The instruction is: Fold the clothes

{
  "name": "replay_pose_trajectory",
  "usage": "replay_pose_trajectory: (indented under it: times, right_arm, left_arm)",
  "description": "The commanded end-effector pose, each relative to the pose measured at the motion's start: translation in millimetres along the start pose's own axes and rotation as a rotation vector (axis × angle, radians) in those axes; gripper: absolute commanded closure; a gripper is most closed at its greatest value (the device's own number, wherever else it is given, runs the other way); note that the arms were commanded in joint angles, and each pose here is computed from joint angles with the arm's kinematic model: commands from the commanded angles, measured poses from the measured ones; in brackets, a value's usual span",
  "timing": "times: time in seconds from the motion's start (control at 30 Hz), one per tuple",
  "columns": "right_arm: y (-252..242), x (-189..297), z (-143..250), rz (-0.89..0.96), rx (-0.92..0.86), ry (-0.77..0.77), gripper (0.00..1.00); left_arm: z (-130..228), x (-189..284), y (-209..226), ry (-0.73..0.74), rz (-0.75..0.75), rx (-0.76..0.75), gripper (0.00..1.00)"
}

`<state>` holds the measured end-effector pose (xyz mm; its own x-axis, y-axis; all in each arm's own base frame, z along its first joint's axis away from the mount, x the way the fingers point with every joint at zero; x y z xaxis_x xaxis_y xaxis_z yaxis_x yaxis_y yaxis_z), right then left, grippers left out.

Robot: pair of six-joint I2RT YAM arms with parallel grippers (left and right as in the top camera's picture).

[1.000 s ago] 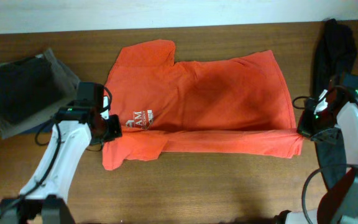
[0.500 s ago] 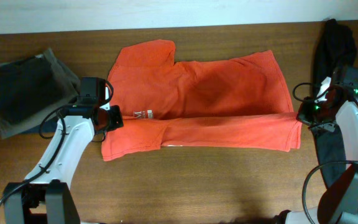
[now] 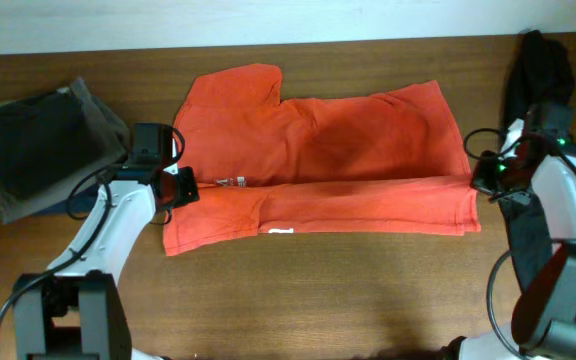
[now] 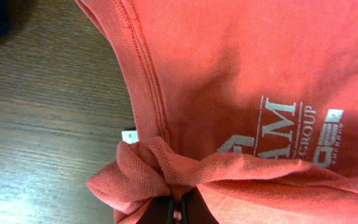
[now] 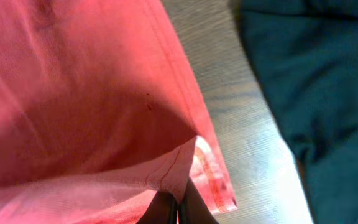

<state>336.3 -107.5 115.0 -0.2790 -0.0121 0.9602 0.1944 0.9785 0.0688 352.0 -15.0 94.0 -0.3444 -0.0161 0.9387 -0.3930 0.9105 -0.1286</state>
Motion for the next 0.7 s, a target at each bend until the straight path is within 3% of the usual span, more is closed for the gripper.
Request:
replay_pose_trajectory:
  times: [0.0,0.47,0.5,0.6,0.67]
  right_arm:
    - [8.5,-13.8,-1.7,-0.005,0.038,0.018,0.96]
    - [12.3,-36.7,-10.0,-0.002,0.059,0.011,0.95]
    - [12.2,-37.8,-9.4,-0.003,0.059,0.015,0.85]
    - [12.1,-41.0,-5.1,-0.005,0.056,0.040,0.62]
    - [12.4,-43.3,-1.0,-0.008,0.054,0.063,0.60]
  left_arm:
    - [-1.4,-7.1,5.3,-0.004,-0.029,0.012,0.99]
    - [-11.1,-8.5,0.3,-0.049,-0.005,0.014,0.99]
    - [-11.0,-8.5,0.4,-0.049,-0.006,0.014,0.98]
    - [-10.8,-8.6,0.4,-0.048,-0.006,0.014,0.72]
    - [-10.3,-8.6,0.6,-0.045,-0.007,0.014,0.50]
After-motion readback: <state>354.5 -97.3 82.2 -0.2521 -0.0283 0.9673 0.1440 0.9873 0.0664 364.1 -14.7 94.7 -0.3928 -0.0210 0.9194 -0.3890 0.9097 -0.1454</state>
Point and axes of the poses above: each gripper's point midway between its finger pads, its own x axis back along the fingers, its own y axis along the line the jaws close on, z = x × y, the point moved 4 cm from there along x, back along the fingers, and after that the axes turned 13 degrees about x, right-handed, at the moved point
